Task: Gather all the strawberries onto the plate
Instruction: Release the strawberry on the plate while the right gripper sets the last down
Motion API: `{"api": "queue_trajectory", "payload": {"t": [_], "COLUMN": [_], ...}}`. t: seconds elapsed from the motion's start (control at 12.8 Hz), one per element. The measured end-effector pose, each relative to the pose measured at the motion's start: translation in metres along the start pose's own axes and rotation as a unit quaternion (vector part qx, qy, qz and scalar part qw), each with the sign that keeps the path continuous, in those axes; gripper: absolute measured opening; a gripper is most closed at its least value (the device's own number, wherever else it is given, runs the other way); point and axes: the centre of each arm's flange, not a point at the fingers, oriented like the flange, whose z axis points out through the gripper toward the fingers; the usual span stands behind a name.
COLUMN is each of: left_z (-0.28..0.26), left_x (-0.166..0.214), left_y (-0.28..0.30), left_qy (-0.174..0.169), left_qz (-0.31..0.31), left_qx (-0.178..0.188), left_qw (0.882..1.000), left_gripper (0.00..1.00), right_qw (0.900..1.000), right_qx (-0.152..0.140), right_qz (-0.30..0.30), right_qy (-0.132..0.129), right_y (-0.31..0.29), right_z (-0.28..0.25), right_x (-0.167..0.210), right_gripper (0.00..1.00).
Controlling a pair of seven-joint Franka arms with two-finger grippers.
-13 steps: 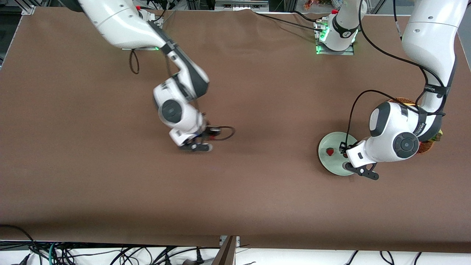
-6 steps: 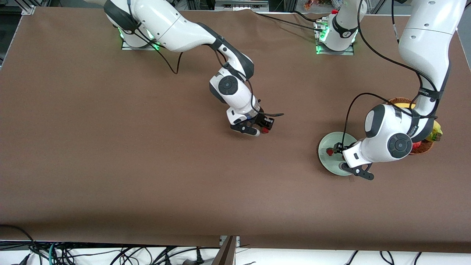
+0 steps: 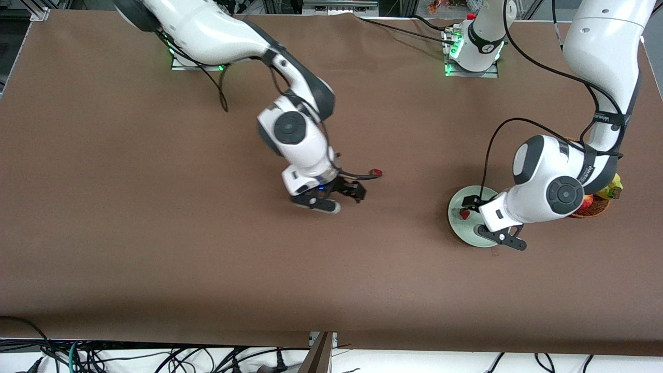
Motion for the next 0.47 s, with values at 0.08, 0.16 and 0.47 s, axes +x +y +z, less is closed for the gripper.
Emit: {"api": "queue_trajectory", "payload": {"t": [0.08, 0.16, 0.47], "left_z": [-0.005, -0.006, 0.029], "left_x": [0.001, 0.002, -0.004], "left_y": [0.025, 0.053, 0.184], "left_qy": [-0.002, -0.004, -0.020], "left_qz": [-0.018, -0.041, -0.116], "left_qx": [-0.006, -0.013, -0.013], "left_qw": [1.000, 0.999, 0.993], "left_gripper": [1.00, 1.00, 1.00], "right_qw": [0.999, 0.997, 0.982], "right_qx": [-0.024, -0.046, -0.112], "right_qz": [-0.037, -0.065, -0.134], "right_qy": [-0.008, -0.020, -0.067], "right_y": [0.031, 0.064, 0.182], "right_z": [-0.037, -0.070, -0.191], "right_x": [0.023, 0.042, 0.075], "right_gripper": [1.00, 1.00, 1.00]}}
